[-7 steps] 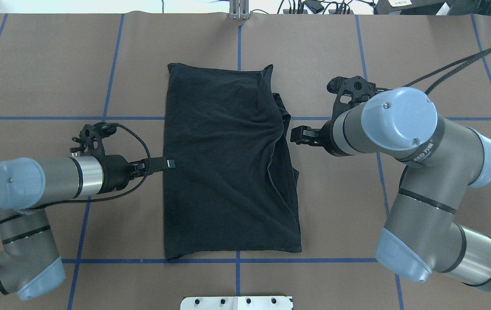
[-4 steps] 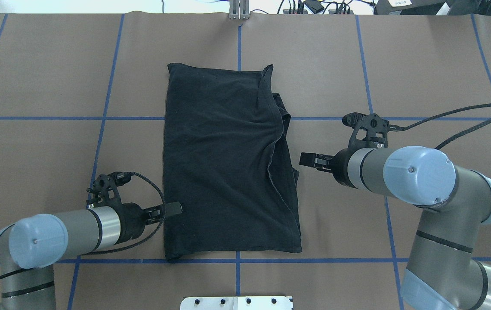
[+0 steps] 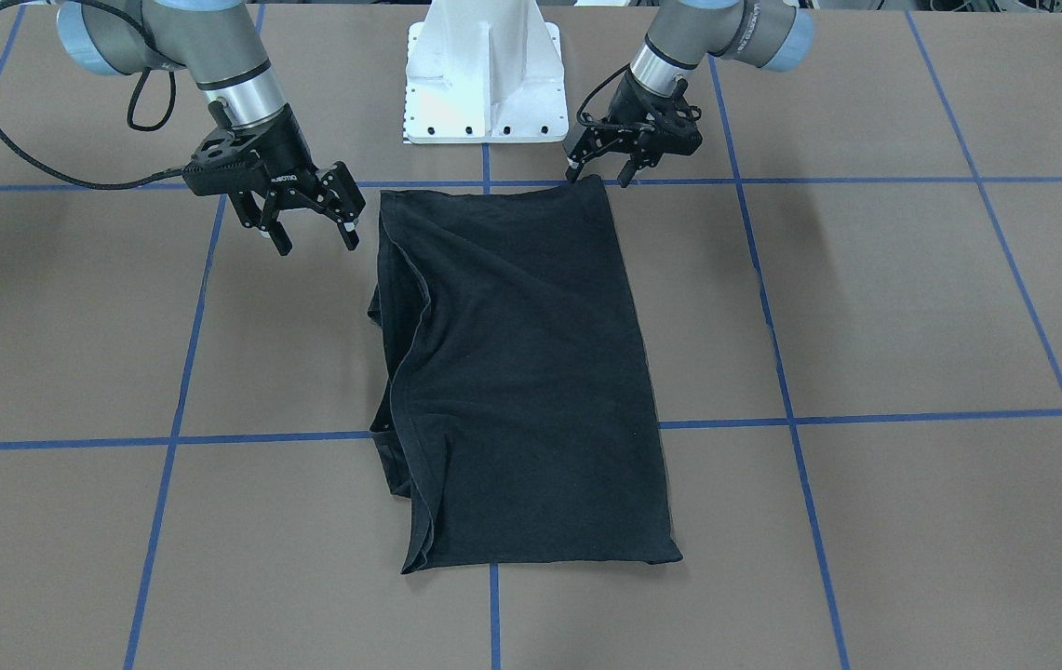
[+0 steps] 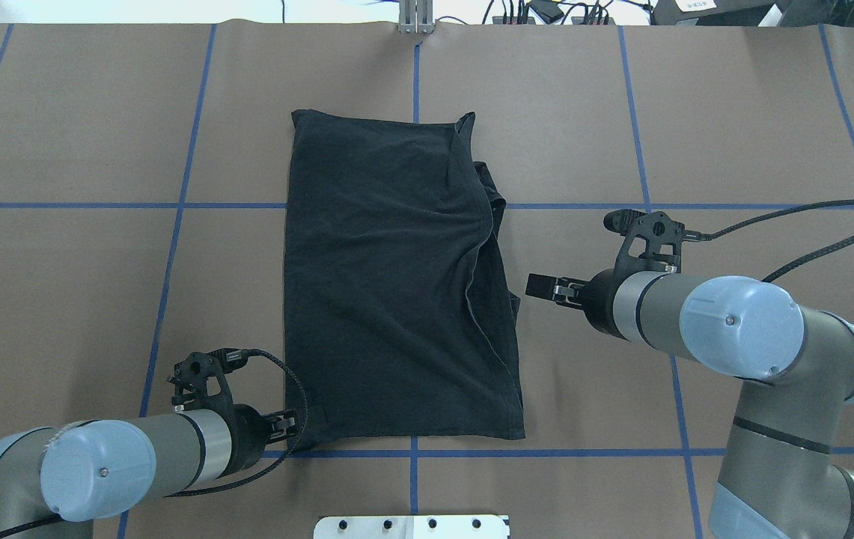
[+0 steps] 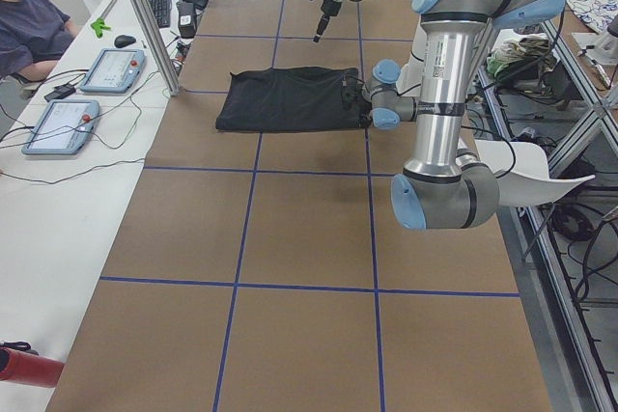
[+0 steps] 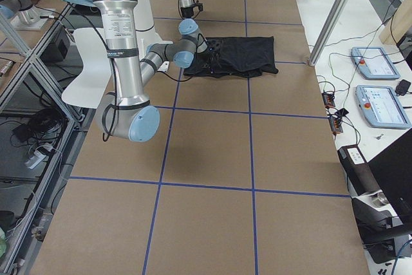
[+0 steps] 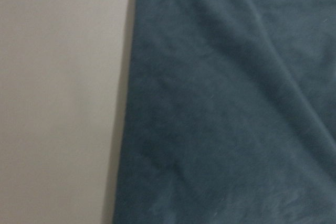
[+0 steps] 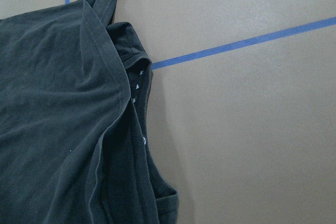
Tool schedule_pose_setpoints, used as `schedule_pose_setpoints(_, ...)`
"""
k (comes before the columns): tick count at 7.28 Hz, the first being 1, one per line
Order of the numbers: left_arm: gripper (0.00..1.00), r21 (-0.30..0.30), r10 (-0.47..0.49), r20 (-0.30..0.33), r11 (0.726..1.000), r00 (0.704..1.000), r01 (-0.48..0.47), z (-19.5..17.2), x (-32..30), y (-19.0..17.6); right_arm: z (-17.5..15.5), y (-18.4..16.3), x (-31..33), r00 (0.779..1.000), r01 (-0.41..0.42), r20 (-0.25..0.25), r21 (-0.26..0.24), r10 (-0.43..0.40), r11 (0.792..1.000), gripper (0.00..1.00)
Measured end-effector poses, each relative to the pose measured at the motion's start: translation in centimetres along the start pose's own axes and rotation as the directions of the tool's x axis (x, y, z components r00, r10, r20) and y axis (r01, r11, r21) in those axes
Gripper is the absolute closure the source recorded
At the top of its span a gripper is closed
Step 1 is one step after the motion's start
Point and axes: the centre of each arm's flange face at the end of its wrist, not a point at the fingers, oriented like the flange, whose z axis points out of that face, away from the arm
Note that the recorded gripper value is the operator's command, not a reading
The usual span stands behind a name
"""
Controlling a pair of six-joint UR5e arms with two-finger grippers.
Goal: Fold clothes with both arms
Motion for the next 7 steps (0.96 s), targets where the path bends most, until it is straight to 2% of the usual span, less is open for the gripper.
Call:
schedule_pose_setpoints(1, 0.18, -0.002, 0.001, 0.011, 1.0, 1.0, -0.001, 0.2, 0.0, 0.2, 0.0, 0.0, 0.0, 1.0, 0.0, 0.001, 0.0, 0.0, 1.0, 0.0)
schedule_pose_setpoints(5, 0.27, -0.016, 0.01, 0.029, 1.0, 1.0, -0.01, 0.9, -0.4, 1.2, 0.0, 0.1, -0.1, 1.0, 0.001, 0.004, -0.001, -0.001, 1.0, 0.0)
schedule_pose_setpoints(7, 0.36, -0.021, 0.014, 0.032, 1.0, 0.999, -0.013, 1.0, -0.5, 1.5, 0.0, 0.1, -0.2, 1.0, 0.001, 0.005, -0.001, -0.001, 1.0, 0.0)
